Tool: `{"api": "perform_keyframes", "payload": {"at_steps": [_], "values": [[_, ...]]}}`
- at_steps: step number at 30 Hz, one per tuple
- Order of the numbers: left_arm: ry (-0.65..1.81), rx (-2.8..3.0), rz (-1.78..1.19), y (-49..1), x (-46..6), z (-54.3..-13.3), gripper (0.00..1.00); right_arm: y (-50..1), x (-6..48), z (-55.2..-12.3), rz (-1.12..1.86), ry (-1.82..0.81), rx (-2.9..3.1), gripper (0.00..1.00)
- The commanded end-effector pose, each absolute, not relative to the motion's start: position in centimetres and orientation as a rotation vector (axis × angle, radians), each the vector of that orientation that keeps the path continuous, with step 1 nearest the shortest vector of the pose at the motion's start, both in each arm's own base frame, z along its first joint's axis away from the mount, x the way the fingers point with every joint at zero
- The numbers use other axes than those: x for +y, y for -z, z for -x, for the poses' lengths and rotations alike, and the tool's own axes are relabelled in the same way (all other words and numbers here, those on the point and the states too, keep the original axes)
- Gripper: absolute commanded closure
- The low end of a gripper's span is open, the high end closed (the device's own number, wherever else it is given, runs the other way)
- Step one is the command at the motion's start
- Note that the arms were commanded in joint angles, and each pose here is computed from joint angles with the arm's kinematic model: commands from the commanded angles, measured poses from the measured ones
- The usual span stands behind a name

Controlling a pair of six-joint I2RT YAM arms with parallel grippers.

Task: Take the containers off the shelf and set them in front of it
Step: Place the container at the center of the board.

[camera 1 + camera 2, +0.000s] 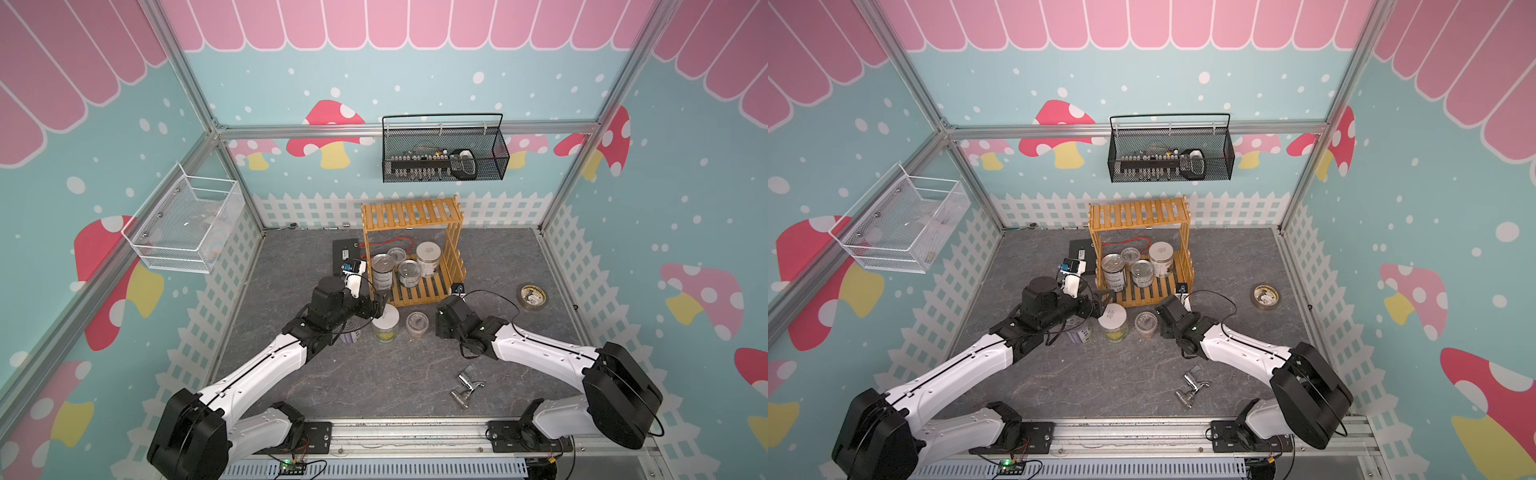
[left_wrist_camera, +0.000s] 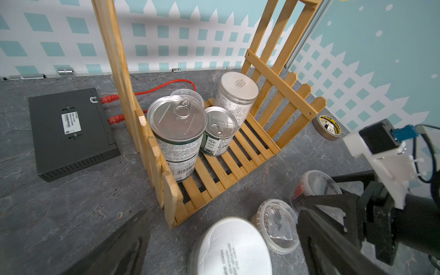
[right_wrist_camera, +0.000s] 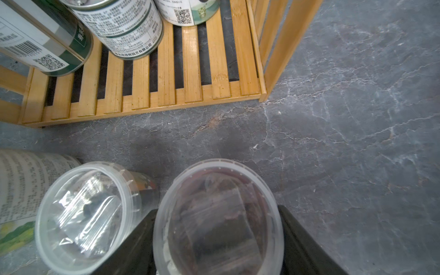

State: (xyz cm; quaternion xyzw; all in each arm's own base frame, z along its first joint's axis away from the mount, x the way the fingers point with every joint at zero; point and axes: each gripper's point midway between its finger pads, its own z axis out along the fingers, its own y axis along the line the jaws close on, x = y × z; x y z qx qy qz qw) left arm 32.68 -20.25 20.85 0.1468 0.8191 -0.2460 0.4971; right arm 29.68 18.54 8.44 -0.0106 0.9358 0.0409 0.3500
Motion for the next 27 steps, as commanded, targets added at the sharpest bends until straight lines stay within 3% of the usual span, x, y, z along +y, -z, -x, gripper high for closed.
{"api": "perform_keyframes", "payload": {"at_steps": [1,27], "values": [[0.603,1.945,-0.349,-22.7,-20.0,-32.7,0.01,-7.5,19.1,-30.3,0.047,-0.098,2.421,0.33],[0.604,1.958,-0.353,-22.5,-20.2,-32.7,0.01,-5.7,16.8,-28.8,0.003,-0.031,2.471,0.25]]}}
